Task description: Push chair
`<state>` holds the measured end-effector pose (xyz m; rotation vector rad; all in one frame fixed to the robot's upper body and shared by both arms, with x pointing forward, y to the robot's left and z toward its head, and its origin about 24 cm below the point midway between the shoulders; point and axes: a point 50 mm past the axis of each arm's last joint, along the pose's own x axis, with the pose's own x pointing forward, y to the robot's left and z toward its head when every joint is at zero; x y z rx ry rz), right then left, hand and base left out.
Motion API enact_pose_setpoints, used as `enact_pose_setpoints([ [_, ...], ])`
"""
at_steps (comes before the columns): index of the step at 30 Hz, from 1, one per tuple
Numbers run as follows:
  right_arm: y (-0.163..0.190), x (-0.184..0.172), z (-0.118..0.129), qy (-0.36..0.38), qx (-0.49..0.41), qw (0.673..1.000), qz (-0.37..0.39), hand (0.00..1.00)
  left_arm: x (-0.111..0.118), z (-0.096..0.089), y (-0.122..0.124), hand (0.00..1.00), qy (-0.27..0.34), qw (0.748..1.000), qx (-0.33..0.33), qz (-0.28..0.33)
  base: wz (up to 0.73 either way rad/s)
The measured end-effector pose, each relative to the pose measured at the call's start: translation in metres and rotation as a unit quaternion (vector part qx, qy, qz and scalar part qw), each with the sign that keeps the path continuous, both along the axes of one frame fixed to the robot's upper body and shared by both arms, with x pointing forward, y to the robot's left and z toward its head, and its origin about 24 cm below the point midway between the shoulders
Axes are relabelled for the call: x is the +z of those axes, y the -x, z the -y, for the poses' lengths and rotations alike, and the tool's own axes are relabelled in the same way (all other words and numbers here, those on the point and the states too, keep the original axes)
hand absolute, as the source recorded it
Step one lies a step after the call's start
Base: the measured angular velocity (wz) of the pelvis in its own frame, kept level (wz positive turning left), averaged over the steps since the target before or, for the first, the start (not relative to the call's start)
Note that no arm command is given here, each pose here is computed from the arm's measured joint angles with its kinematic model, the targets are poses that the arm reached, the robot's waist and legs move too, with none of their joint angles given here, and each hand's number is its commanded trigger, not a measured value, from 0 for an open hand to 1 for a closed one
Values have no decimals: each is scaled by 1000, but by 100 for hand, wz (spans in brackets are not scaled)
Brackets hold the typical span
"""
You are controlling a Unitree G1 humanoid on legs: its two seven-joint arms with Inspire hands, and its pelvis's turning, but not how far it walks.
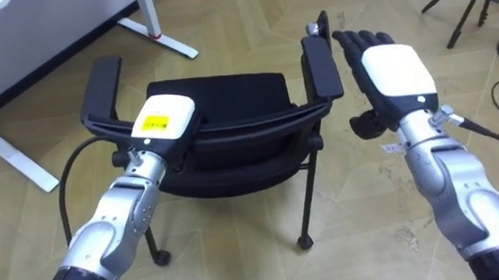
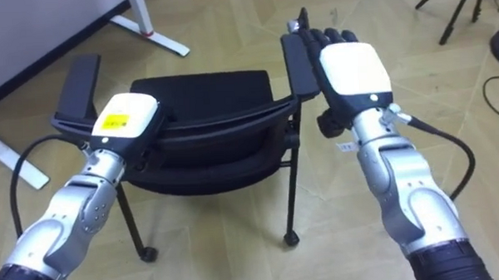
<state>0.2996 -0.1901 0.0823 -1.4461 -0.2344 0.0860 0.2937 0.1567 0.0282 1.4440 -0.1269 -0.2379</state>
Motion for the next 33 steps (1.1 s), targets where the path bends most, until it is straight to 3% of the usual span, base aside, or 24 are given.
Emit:
enact_pose_setpoints([
  [22, 5, -5, -22, 53, 56, 997, -12, 0, 4, -2, -1, 100, -8, 1000, -14, 6, 1],
  [33, 11, -21, -37, 85, 90, 991, -55, 0, 4, -1, -1, 100, -8, 1000, -21, 5, 0],
])
